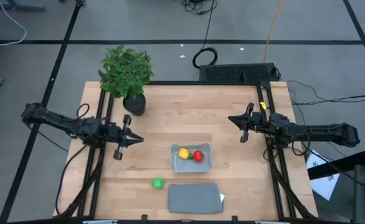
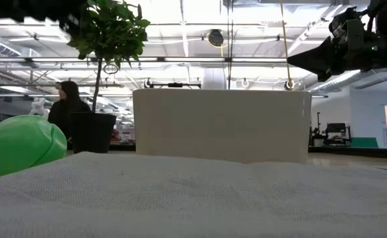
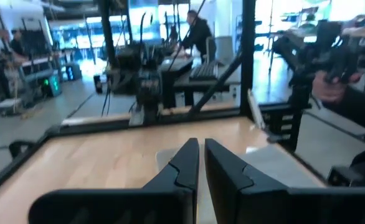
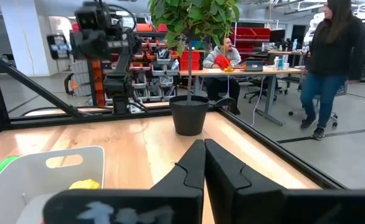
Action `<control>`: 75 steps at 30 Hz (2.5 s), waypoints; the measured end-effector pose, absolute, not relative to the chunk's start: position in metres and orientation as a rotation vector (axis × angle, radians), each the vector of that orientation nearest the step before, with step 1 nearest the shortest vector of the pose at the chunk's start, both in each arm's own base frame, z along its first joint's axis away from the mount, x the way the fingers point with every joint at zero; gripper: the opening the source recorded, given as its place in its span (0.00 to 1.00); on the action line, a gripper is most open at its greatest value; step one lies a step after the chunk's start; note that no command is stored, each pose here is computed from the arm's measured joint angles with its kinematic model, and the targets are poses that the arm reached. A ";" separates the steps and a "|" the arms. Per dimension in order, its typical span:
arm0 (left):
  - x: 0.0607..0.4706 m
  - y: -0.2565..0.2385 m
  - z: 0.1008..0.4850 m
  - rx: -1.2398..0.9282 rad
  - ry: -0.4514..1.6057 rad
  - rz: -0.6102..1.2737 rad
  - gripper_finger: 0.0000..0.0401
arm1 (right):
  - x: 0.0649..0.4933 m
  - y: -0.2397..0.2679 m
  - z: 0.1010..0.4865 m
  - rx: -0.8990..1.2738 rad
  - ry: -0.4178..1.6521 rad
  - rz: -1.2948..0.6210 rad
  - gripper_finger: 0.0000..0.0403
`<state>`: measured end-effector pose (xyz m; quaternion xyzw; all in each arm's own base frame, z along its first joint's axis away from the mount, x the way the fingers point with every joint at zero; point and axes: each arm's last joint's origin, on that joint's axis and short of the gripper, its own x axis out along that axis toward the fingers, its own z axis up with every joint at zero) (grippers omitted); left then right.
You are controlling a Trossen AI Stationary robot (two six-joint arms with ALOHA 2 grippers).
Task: Pick and placing Produce into tupperware
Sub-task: Put the green pear into the gray bin
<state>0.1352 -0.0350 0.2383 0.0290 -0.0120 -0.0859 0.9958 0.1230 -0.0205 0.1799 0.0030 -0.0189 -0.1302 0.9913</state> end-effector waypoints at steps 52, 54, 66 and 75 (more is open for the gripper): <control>0.231 -0.124 0.211 -0.172 0.635 -0.457 0.35 | 0.123 -0.021 0.173 0.015 0.028 -0.261 0.00; 0.232 -0.124 0.212 -0.177 0.623 -0.460 0.45 | 0.123 -0.021 0.173 0.015 0.028 -0.261 0.00; 0.231 -0.126 0.212 -0.242 0.646 -0.491 0.82 | 0.123 -0.020 0.173 0.016 0.029 -0.234 0.00; 0.240 -0.131 0.184 -0.212 0.754 -0.441 0.83 | 0.123 -0.019 0.173 0.017 0.028 -0.210 0.00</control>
